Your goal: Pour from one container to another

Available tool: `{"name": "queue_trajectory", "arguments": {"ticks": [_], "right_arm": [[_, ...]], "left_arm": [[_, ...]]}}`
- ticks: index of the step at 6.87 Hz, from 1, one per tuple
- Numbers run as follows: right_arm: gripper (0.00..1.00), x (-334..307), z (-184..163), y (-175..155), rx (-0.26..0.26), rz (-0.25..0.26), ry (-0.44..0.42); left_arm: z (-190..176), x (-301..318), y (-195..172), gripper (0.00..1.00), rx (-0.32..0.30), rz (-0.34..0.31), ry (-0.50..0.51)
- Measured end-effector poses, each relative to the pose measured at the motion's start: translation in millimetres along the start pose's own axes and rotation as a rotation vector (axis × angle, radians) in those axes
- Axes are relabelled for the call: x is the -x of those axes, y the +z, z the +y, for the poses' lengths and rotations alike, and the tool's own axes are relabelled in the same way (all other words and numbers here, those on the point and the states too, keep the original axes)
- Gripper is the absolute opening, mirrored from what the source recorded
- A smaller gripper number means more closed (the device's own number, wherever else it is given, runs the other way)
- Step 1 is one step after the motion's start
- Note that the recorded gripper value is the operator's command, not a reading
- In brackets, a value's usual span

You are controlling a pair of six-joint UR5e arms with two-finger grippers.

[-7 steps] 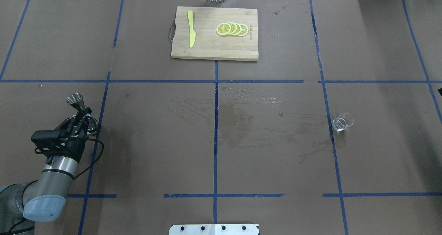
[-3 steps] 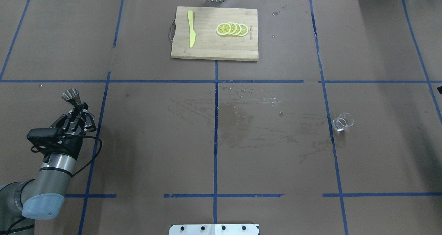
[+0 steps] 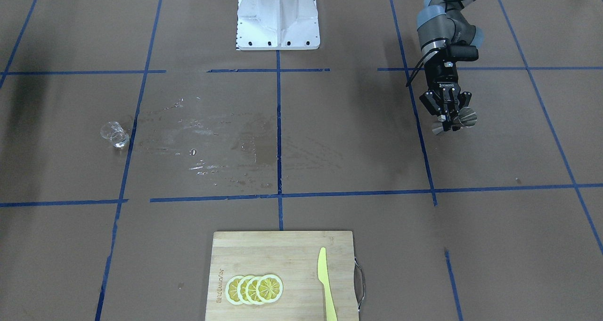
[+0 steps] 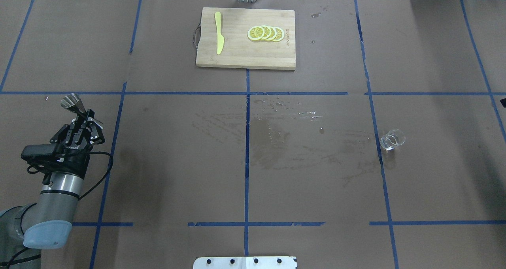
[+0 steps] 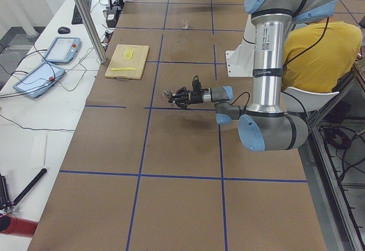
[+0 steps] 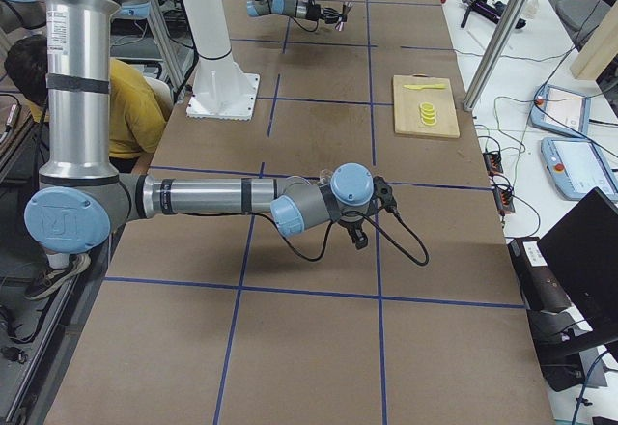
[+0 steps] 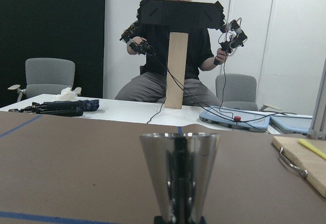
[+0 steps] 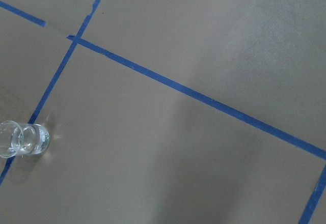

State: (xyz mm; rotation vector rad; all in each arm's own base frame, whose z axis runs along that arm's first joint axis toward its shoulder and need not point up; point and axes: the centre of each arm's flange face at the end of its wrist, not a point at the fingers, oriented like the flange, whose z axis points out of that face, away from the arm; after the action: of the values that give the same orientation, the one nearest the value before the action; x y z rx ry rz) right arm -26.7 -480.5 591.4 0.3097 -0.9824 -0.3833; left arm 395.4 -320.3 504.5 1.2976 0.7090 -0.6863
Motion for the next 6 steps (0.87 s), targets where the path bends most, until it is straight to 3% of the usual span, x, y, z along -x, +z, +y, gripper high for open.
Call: {"name": "queue_trajectory", "arguments": {"ticks": [6], "right_arm": [[1.0,-3.8,1.4,2.6,0.005,0.0,0.007]], "left_arm": [[-7.2,-1.1,0.1,0.01,-0.025,0.006,-0.042]]}}
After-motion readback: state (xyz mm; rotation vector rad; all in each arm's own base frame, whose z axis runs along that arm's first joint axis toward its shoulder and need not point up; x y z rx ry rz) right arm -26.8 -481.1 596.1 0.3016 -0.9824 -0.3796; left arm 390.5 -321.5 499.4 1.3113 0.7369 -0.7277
